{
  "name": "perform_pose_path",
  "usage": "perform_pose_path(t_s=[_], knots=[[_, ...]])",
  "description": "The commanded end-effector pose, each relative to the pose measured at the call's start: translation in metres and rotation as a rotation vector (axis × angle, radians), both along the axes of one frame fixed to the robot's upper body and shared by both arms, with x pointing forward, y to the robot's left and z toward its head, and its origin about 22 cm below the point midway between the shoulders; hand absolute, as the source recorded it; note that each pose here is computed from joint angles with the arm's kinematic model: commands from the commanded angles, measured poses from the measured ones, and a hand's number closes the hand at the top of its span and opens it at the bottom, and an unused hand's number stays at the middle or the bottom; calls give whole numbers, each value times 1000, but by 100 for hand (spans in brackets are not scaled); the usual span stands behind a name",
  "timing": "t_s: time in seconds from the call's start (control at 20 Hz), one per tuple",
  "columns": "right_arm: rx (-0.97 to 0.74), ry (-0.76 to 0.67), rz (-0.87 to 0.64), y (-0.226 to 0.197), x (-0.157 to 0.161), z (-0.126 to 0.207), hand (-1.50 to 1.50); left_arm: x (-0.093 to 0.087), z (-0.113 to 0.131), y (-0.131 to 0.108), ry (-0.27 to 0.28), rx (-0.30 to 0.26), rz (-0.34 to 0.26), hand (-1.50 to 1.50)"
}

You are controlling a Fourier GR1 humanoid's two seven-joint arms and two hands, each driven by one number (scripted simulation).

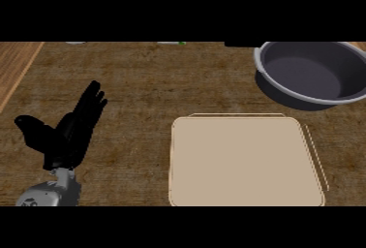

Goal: Pick the cupcake from the tray and place it in the pot

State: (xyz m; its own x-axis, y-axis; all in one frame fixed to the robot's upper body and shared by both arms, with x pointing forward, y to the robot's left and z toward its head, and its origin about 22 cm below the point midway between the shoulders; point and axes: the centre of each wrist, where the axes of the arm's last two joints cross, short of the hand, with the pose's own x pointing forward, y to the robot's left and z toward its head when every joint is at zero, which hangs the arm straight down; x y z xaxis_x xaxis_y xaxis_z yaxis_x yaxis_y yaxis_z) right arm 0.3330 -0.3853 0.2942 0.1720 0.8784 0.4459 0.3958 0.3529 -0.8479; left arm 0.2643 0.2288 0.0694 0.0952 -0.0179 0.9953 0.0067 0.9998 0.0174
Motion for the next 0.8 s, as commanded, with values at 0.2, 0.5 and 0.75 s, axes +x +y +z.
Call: perform_pose_path(t_s=[0.2,0.5,0.75], knots=[[20,83,-43,2,55,-17,150,-13,-22,7,2,-22,-6,0],[-33,142,27,17,82,-70,150,7,-3,-18,-12,0,-3,0],[243,246,-31,21,98,-102,-150,7,-5,2,-9,8,-25,0]])
